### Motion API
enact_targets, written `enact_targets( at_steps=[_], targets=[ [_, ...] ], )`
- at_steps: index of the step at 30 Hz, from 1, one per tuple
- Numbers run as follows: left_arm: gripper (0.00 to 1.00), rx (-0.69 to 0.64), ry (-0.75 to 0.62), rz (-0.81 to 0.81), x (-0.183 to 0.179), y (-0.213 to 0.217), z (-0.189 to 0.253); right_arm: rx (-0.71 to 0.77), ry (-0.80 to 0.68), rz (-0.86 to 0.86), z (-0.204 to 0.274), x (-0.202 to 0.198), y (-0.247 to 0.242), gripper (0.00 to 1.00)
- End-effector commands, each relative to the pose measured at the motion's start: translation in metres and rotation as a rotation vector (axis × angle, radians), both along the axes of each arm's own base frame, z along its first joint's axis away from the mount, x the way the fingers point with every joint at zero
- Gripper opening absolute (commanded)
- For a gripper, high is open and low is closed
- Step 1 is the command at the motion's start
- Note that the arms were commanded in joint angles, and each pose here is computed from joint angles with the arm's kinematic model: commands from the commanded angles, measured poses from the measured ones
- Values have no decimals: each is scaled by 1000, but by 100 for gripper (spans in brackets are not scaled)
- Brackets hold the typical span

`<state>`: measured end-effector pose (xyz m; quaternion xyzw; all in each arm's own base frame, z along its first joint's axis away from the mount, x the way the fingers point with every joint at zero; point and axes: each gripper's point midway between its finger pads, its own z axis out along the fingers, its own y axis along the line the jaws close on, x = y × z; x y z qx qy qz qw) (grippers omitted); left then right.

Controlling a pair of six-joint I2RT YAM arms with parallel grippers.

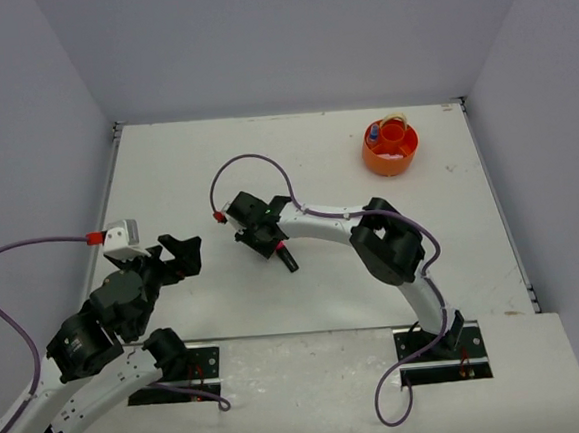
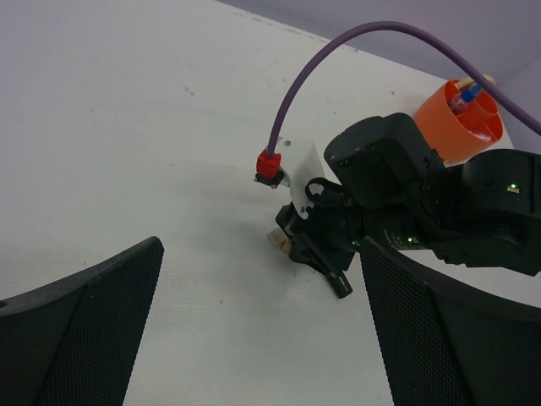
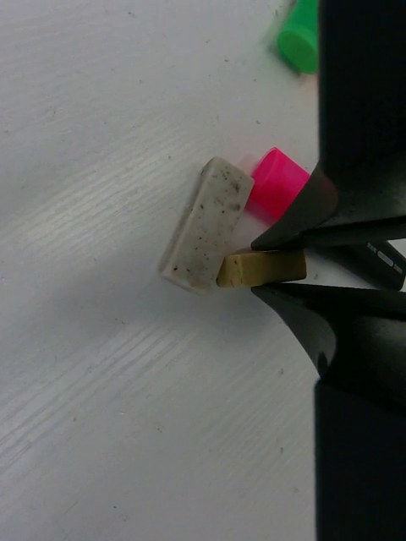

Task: Sort the stationery into containers
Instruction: Pick up the stationery from the center of the board.

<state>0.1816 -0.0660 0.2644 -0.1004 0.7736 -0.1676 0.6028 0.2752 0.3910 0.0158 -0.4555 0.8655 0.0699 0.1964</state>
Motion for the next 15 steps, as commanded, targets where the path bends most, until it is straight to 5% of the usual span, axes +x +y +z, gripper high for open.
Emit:
enact_targets(
  at_steps=[1,9,15],
  targets=[
    [100,15,-18,-11,4,-4,4,27,-44,-12,18,7,2,7],
    [100,4,-26,-12,2,-3,5,304,-185,-194,148,27,-31,0],
    [100,-11,-44,-29,1,-4,8,487,-268,-786,213,105,-214,0]
  ],
)
